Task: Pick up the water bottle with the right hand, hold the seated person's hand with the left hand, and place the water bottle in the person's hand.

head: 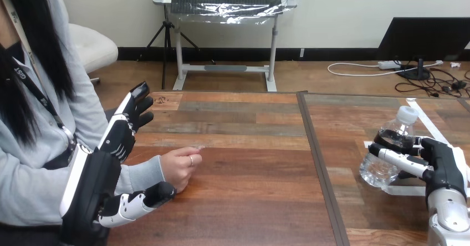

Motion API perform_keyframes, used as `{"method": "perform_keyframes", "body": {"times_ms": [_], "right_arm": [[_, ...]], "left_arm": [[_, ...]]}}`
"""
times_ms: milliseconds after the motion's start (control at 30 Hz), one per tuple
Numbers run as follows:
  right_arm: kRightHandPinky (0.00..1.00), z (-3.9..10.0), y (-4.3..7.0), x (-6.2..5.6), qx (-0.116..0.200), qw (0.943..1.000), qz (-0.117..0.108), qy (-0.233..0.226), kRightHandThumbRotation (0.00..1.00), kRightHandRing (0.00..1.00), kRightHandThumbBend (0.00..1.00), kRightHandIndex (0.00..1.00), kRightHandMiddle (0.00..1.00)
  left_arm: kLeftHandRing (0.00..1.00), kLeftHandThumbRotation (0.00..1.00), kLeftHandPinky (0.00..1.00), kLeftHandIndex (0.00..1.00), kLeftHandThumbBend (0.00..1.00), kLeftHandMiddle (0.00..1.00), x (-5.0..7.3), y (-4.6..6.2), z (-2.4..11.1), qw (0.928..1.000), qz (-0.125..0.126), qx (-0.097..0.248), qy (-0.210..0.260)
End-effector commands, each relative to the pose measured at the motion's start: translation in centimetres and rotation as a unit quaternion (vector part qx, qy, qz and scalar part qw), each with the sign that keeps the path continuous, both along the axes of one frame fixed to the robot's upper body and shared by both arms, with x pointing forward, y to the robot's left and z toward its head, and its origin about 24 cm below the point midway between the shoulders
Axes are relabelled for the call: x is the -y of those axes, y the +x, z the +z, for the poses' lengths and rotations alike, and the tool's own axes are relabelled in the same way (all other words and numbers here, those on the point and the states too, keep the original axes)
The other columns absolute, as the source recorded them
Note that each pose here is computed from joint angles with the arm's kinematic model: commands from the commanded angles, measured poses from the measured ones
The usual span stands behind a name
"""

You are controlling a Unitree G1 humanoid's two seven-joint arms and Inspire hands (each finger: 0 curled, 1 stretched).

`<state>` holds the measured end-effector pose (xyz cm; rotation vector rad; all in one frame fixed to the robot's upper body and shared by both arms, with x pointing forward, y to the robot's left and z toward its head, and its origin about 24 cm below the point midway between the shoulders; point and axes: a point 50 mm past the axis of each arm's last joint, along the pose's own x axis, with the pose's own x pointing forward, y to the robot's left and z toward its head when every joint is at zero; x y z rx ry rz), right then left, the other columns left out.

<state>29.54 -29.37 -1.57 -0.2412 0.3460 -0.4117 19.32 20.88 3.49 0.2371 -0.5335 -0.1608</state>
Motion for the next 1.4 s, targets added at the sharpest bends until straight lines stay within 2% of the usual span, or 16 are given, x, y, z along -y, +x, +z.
{"method": "perform_keyframes", "body": {"times_ms": [0,433,733,833,1067,1233,1367], "right_arm": [[0.40,2.2,1.9,-0.7,0.060,0.9981,0.002,0.009,0.00,0.45,0.75,0.54,0.53],[0.39,2.9,2.4,-1.3,0.097,0.9948,0.013,0.028,0.00,0.45,0.73,0.54,0.54],[0.40,3.6,2.9,-1.9,0.128,0.9904,0.040,0.033,0.00,0.45,0.71,0.52,0.53],[0.40,3.9,3.1,-2.1,0.136,0.9889,0.048,0.036,0.00,0.45,0.71,0.52,0.52],[0.38,4.6,3.5,-3.0,0.167,0.9808,0.087,0.050,0.00,0.44,0.69,0.51,0.51],[0.38,4.9,3.8,-3.4,0.181,0.9758,0.104,0.066,0.00,0.43,0.69,0.50,0.51],[0.36,5.3,4.1,-4.0,0.193,0.9710,0.123,0.068,0.00,0.42,0.70,0.49,0.50]], "left_arm": [[0.94,0.68,0.89,0.93,1.00,0.96,-0.3,0.6,1.5,0.9991,0.000,0.041,0.001],[0.93,0.69,0.89,0.92,1.00,0.95,-0.4,0.5,1.5,0.9992,0.007,0.038,0.009],[0.93,0.69,0.87,0.93,1.00,0.95,-0.5,0.5,1.6,0.9989,0.015,0.036,0.025],[0.93,0.71,0.87,0.93,1.00,0.95,-0.7,0.5,1.7,0.9978,0.023,0.039,0.048],[0.92,0.72,0.84,0.93,1.00,0.95,-0.8,0.5,1.9,0.9959,0.037,0.036,0.074],[0.93,0.67,0.85,0.93,1.00,0.95,-1.0,0.5,2.0,0.9942,0.045,0.023,0.095],[0.94,0.63,0.87,0.94,1.00,0.96,-1.4,0.5,2.2,0.9897,0.053,0.014,0.132]]}}
